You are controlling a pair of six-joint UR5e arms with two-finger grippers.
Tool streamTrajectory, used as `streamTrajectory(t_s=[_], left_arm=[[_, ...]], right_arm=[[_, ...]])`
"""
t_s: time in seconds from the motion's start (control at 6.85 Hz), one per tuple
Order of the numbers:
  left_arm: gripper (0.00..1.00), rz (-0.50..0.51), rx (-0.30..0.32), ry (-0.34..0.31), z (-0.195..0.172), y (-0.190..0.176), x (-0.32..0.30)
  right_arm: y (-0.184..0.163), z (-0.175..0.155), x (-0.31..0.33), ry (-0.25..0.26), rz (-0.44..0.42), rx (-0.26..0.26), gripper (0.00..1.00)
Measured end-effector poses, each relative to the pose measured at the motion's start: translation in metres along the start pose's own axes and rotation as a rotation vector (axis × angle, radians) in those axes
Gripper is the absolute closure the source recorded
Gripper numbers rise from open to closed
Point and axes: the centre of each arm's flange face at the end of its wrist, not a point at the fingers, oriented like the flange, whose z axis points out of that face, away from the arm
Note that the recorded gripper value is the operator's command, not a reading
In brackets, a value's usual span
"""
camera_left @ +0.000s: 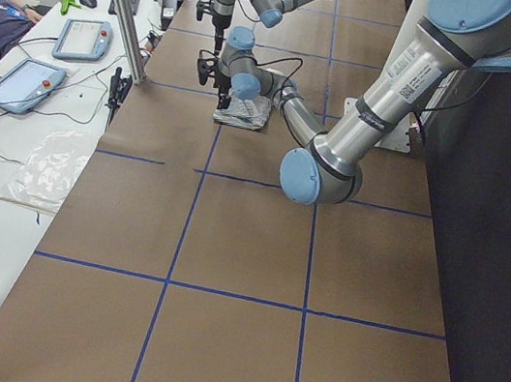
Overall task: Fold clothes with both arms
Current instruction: 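Raise the right arm away while the left gripper moves over the shirt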
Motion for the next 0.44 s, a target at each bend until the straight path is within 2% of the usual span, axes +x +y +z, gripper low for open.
streamTrajectory(t_s=[0.15, 0.44], left_arm=[[0.39, 0.050, -0.002, -0.003, 0.014, 0.012, 0.008], [0.41, 0.136, 0.000, 0.019, 0.039, 0.016, 0.011]], right_arm=[[-0.006, -0.011, 0.008, -0.023, 0.023, -0.005, 0.00], [-0.011, -0.023, 0.014, -0.037, 0.044, 0.000, 0.00]])
